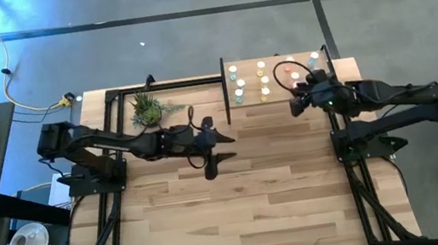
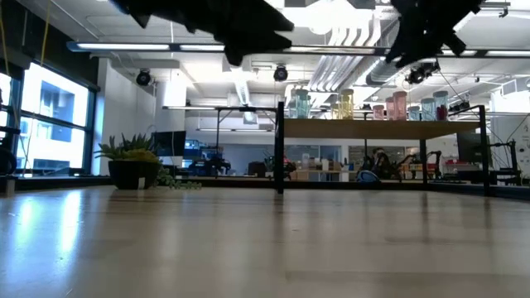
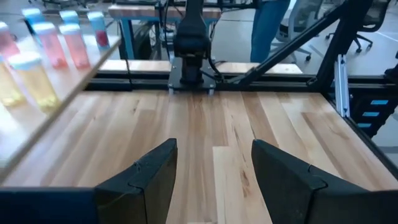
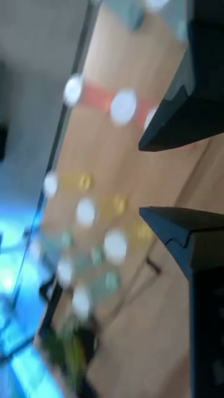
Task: Pick and place medicine bottles onto shelf by color
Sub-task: Return to Home Position
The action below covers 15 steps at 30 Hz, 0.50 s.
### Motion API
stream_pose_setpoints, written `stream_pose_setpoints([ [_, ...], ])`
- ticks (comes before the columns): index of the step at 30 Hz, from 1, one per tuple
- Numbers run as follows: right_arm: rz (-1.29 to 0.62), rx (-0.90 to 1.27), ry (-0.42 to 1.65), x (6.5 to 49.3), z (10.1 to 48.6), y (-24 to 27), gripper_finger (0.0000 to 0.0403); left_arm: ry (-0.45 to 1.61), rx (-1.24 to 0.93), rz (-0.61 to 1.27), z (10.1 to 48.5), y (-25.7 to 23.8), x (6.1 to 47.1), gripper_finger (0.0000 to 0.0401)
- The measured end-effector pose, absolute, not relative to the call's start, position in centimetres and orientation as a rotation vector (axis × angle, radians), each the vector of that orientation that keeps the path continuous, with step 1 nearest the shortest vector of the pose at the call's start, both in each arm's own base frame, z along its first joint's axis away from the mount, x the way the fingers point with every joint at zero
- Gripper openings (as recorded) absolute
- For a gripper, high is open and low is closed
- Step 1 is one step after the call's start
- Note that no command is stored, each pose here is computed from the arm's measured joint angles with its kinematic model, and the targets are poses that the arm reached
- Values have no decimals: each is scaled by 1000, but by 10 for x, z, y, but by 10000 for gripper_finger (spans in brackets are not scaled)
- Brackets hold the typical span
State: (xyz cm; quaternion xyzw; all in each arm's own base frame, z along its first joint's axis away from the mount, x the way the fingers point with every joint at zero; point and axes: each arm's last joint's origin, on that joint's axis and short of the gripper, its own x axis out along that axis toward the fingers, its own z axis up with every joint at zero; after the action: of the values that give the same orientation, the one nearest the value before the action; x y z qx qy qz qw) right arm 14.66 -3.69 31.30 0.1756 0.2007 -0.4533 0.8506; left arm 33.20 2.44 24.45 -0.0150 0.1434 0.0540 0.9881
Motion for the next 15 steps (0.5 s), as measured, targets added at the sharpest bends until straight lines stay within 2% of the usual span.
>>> stream_pose_setpoints([
  [7, -772, 259, 382, 154, 320, -8, 147, 259, -7, 104, 272, 20, 307, 197],
  [11, -725, 179, 391, 160, 315, 11, 147, 227, -4, 123, 269, 12, 289, 197],
  [15, -647, 123, 395, 167, 293, 30, 147, 215, -12, 199, 258, 7, 269, 197],
])
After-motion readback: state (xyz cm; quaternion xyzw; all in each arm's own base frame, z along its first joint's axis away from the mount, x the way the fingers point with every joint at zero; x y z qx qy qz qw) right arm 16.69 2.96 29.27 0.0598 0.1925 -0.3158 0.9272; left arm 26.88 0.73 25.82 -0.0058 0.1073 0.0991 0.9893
